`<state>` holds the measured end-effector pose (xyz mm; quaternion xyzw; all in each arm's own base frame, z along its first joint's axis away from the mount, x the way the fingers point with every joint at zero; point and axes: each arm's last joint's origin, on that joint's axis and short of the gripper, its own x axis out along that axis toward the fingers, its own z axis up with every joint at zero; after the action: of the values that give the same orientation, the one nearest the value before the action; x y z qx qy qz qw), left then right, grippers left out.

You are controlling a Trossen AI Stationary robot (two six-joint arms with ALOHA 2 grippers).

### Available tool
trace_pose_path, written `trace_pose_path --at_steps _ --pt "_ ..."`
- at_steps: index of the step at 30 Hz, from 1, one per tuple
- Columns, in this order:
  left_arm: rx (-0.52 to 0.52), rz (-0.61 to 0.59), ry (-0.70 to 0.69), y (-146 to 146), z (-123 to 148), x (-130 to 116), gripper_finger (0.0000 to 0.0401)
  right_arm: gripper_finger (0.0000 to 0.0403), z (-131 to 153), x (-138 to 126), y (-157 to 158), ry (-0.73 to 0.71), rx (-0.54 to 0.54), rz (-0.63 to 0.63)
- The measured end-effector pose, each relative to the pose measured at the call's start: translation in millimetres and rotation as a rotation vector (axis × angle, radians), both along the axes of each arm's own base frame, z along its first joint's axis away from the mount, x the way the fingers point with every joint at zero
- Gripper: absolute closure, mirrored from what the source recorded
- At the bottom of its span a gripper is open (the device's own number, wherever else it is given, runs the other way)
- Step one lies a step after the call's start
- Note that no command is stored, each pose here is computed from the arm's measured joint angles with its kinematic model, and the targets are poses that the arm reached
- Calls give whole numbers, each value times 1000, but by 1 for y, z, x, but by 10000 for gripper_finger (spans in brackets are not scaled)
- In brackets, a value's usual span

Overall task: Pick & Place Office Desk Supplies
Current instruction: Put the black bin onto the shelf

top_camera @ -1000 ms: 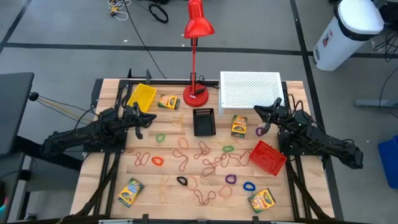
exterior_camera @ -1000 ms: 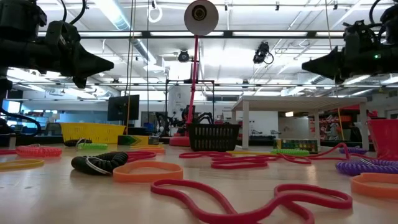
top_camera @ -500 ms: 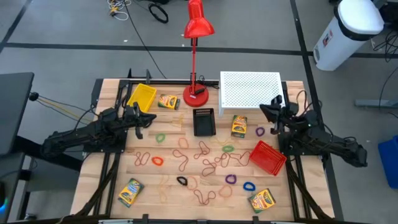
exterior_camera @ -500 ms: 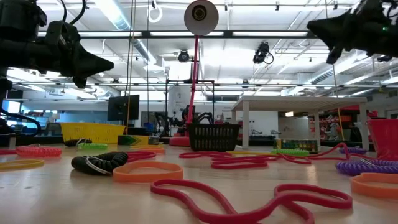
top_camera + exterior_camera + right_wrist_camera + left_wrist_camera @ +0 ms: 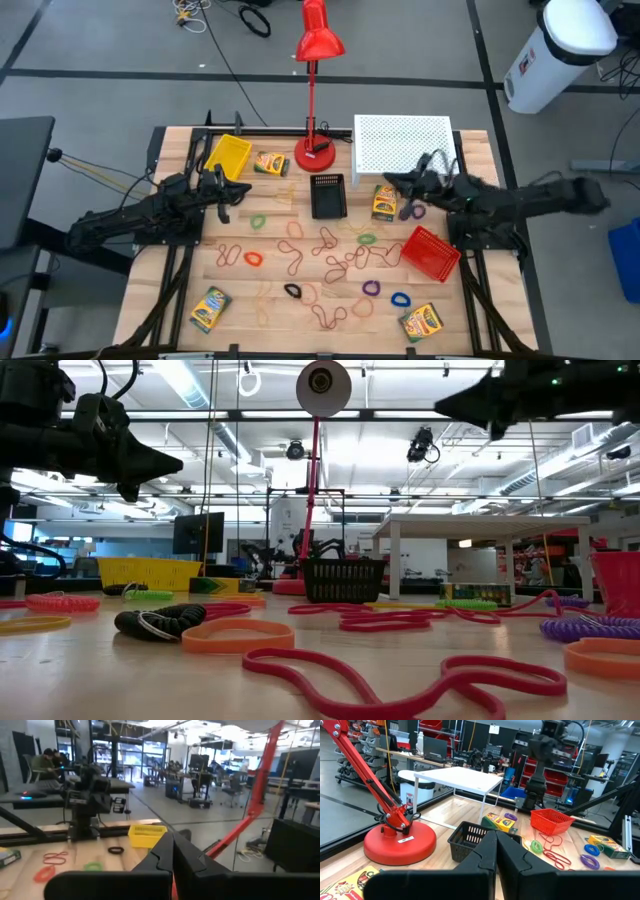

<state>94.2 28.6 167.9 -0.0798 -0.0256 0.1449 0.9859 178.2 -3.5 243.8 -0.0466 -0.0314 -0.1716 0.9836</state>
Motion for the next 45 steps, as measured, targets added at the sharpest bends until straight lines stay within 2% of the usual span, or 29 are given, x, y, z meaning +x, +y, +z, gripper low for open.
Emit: trace_pose_path --at_steps 8,10,15,18,21,26,32,36,41,45 --pt "0 0 0 0 0 0 393 402 -37 60 55 -121 10 136" --pt "0 0 1 0 0 0 393 402 -43 76 67 -99 -10 128" --pt "0 0 0 0 0 0 393 402 -43 122 87 173 -68 10" --pt "0 -1 0 0 0 0 393 402 -28 142 93 349 -15 -7" --pt "0 0 0 0 0 0 393 403 -10 151 96 473 31 -44" --pt "0 0 0 0 0 0 393 403 12 166 81 641 167 -8" --pt "0 0 1 0 0 0 393 403 0 199 55 930 235 -21" --pt "0 0 1 0 0 0 394 403 -12 218 42 1137 220 -4" --pt "0 0 2 0 0 0 393 396 -20 235 25 1309 200 33" --pt "-1 0 2 0 0 0 393 362 -23 240 19 1346 184 0"
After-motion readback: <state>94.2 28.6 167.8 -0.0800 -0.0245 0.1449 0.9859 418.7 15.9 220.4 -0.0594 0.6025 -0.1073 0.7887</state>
